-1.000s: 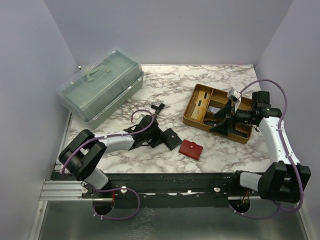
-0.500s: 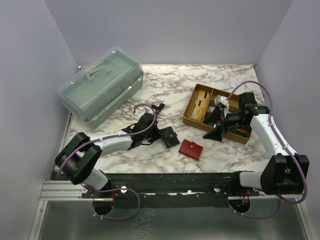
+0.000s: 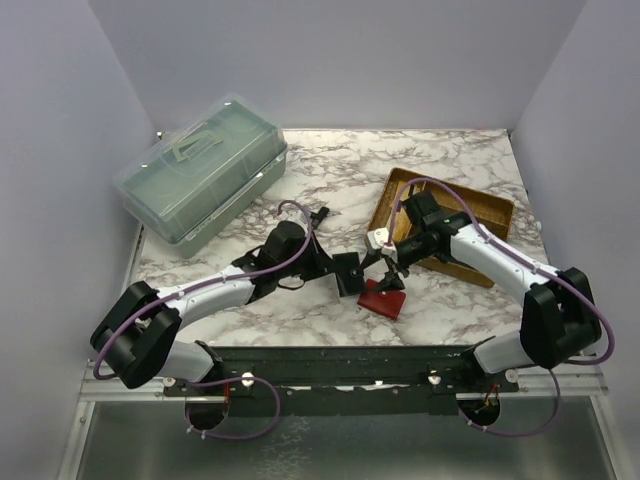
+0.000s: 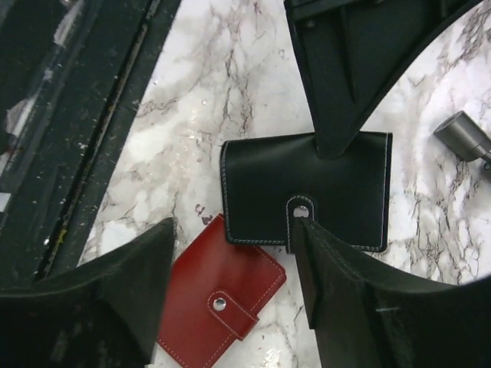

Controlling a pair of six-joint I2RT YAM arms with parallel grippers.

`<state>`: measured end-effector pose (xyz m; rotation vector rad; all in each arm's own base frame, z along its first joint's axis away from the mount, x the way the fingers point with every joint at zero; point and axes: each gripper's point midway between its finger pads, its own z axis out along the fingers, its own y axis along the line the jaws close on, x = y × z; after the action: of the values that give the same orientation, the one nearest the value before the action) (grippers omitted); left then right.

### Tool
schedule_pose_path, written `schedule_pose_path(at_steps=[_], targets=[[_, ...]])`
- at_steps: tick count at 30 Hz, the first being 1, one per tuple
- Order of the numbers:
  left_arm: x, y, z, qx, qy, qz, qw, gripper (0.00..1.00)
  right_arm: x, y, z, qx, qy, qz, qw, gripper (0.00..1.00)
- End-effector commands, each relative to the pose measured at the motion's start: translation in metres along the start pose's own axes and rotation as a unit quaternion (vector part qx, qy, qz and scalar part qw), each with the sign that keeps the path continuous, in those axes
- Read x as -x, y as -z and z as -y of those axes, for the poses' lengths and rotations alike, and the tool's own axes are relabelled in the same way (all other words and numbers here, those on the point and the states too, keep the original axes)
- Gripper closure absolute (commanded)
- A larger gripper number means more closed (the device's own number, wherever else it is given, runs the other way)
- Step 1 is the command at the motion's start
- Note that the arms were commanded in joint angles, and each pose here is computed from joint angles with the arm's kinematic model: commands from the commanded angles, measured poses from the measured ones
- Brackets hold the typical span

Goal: Take the credit cards out of the card holder
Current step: Pick up the card holder from the center of the board, then open the card holder.

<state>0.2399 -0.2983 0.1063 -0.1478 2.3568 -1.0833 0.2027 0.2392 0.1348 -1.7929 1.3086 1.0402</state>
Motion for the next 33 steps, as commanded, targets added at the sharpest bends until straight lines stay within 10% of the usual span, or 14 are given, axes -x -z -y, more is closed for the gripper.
schedule_pose_path(at_steps=[1, 33], targets=[[0.005, 0.004, 0.037, -0.059, -0.004, -0.02, 0.998, 1.0, -0.013, -0.01, 0.04, -0.05, 0.074, -0.072, 0.993, 0.36], [0.007, 0.011, 0.039, -0.092, 0.041, -0.009, 0.995, 1.0, -0.026, -0.039, 0.002, 0.037, 0.116, -0.103, 0.987, 0.8]])
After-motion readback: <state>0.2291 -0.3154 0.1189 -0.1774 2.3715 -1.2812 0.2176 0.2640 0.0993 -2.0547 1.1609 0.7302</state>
